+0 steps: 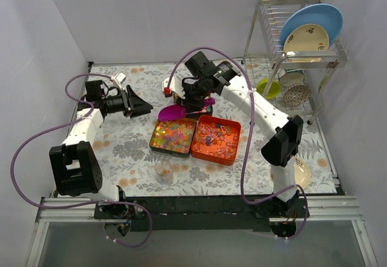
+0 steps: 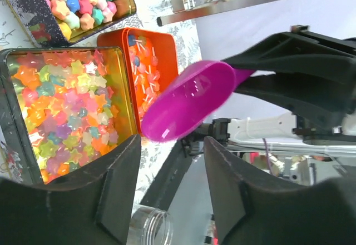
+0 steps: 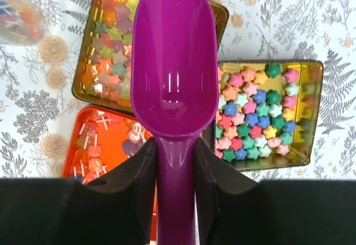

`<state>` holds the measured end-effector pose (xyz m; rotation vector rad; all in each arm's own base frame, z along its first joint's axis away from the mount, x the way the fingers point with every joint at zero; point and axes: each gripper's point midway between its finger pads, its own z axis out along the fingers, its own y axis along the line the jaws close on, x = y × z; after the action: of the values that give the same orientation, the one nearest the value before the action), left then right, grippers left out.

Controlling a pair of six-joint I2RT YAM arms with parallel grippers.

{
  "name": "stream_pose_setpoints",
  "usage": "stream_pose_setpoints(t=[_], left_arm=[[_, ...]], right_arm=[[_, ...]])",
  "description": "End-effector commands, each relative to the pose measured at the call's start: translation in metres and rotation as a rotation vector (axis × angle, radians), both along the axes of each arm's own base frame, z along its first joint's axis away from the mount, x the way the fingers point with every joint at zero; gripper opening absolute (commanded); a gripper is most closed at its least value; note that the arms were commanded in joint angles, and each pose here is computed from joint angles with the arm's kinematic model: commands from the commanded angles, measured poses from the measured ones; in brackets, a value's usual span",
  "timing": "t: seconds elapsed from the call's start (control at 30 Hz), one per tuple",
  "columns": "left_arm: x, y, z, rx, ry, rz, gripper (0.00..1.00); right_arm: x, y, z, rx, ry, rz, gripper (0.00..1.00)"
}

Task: Pack the candies
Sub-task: Adjust the spatula.

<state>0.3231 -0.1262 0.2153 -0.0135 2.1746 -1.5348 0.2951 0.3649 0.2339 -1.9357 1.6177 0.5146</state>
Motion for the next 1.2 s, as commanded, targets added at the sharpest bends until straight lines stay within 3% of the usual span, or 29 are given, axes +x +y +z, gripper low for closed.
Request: stream_pose_setpoints(t=[0.0, 0.33, 0.43, 0.6, 0.9, 1.03, 1.07, 1.17], left_arm=[[-0.008, -0.002, 0.003, -0.097, 0.059, -0.037, 0.54], [-0.007, -0.012, -0.004, -0.118, 0.091, -0.067, 0.53], [-0.005, -0.014, -0.002, -0.142, 0.103, -0.080, 0.48], [-0.004, -0.016, -0.002, -0.182, 0.128, -0.100, 0.31], [-0.011, -0.018, -0.005, -0.244, 0.191, -0.131, 0.15], [-0.005, -0.017, -0.004, -0.254, 0.174, -0.138, 0.00], [-0.005, -0.018, -0.003, -0.254, 0.167, -0.142, 0.00], [-0.001, -0.017, -0.002, -0.258, 0.165, -0.148, 0.00]], right_arm=[[0.002, 0.001, 0.035, 0.114, -0.078, 0.030, 0.01], [0.004, 0.013, 0.043, 0.187, -0.055, 0.030, 0.01], [0.003, 0.019, 0.042, 0.201, -0.027, 0.030, 0.01], [-0.001, 0.027, 0.041, 0.214, -0.013, 0.048, 0.01], [0.002, 0.038, 0.034, 0.219, -0.003, 0.058, 0.01], [-0.003, 0.038, 0.023, 0.203, 0.030, 0.078, 0.01], [-0.005, 0.037, 0.020, 0.197, 0.039, 0.079, 0.04], [-0.003, 0.032, 0.008, 0.166, 0.068, 0.034, 0.32]])
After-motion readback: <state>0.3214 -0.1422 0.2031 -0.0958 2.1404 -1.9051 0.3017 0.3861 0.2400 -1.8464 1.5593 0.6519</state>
